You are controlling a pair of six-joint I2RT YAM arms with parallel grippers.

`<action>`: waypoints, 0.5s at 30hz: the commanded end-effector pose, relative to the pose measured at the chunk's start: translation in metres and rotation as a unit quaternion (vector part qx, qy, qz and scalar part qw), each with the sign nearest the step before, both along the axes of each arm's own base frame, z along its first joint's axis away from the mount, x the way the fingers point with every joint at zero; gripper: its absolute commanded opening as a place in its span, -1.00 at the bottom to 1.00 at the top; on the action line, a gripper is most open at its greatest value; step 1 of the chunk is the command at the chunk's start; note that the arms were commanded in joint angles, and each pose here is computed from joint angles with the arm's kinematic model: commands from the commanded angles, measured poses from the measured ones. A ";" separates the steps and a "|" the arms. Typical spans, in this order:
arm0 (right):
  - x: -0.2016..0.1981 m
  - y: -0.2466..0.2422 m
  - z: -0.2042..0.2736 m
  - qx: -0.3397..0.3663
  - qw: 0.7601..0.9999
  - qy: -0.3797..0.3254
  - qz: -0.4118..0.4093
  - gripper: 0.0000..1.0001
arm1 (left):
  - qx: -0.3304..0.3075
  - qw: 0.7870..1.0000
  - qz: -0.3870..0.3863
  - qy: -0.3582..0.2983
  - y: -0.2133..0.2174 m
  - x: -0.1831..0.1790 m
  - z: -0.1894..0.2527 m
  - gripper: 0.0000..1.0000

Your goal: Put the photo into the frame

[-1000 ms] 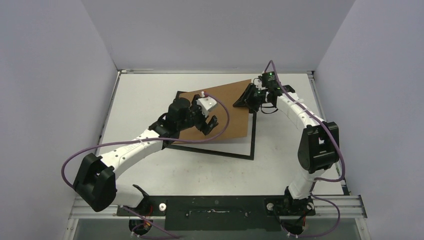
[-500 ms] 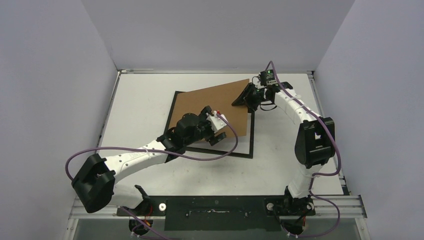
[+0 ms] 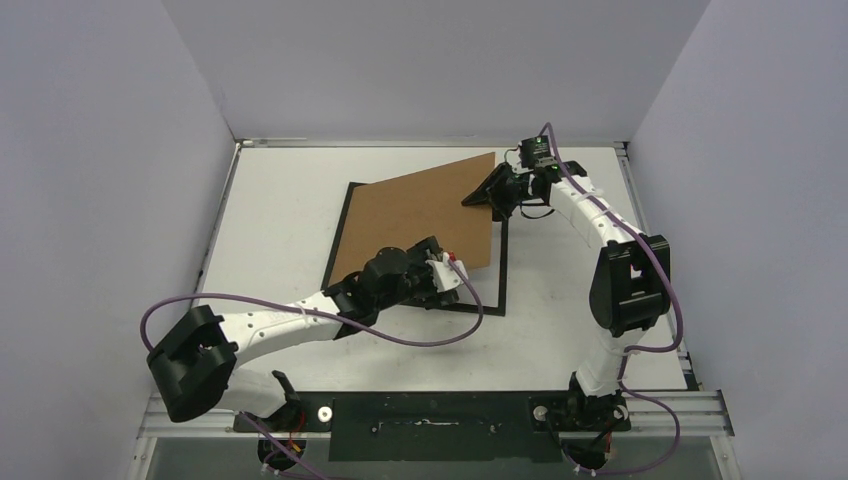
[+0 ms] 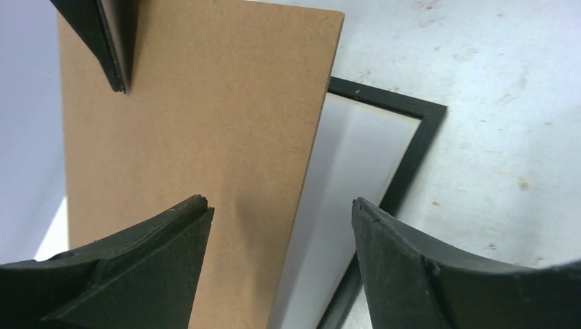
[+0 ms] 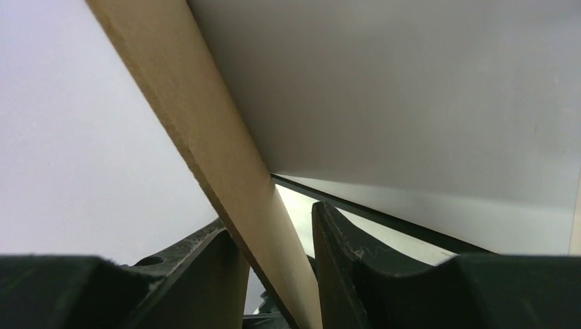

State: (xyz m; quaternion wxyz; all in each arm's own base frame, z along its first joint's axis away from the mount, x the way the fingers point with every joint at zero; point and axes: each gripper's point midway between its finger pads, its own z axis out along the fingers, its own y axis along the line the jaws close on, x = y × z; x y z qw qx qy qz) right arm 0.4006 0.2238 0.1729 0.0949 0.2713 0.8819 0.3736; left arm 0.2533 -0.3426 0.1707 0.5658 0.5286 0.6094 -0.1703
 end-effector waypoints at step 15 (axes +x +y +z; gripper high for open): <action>0.004 0.003 0.020 0.032 0.999 -0.003 -0.018 -0.11 | -0.006 0.980 0.169 -0.107 0.011 0.045 0.012 -0.39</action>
